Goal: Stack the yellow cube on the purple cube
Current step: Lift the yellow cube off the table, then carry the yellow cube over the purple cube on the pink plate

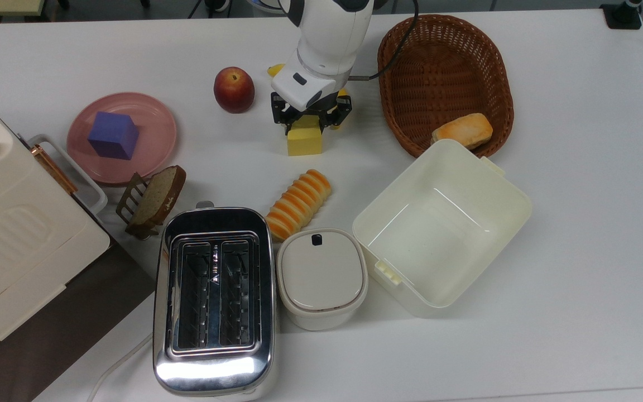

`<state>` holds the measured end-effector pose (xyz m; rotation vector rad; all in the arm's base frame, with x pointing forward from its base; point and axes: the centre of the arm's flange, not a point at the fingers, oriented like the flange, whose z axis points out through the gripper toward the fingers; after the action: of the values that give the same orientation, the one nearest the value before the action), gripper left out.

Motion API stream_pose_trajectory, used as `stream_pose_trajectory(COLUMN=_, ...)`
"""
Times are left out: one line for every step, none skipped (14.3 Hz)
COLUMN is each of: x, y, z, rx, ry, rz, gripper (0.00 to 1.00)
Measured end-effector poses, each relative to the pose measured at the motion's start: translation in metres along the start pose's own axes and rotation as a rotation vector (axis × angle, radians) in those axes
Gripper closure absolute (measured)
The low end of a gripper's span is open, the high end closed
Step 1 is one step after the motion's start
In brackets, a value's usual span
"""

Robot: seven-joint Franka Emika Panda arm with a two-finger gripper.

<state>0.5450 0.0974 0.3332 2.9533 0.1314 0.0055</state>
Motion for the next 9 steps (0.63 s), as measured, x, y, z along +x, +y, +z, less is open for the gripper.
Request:
stream_pose_trajectory(x=0.000, y=0.001, z=-0.001, rx=0.000, ry=0.003, rz=0.006, gripper=0.40)
stream_pose_trajectory(x=0.002, y=0.005, z=-0.008, rx=0.000, ry=0.016, rz=0.030, gripper=0.40)
stream_pose_trajectory(x=0.004, y=0.010, z=-0.016, rx=0.001, ry=0.031, rz=0.053, gripper=0.40)
stream_pose_trajectory(x=0.006, y=0.020, z=-0.026, rx=0.001, ry=0.049, rz=0.077, gripper=0.40)
stream_pose_trajectory(x=0.006, y=0.033, z=-0.037, rx=-0.001, ry=0.062, rz=0.100, gripper=0.40)
stream_pose_trajectory(x=0.005, y=0.048, z=-0.049, rx=-0.008, ry=0.064, rz=0.129, gripper=0.40)
stream_pose_trajectory(x=0.004, y=0.074, z=-0.066, rx=-0.018, ry=0.061, rz=0.174, gripper=0.40)
stream_pose_trajectory(x=0.004, y=0.090, z=-0.076, rx=-0.023, ry=0.061, rz=0.203, gripper=0.40)
stream_pose_trajectory(x=0.004, y=0.107, z=-0.084, rx=-0.028, ry=0.060, rz=0.234, gripper=0.40)
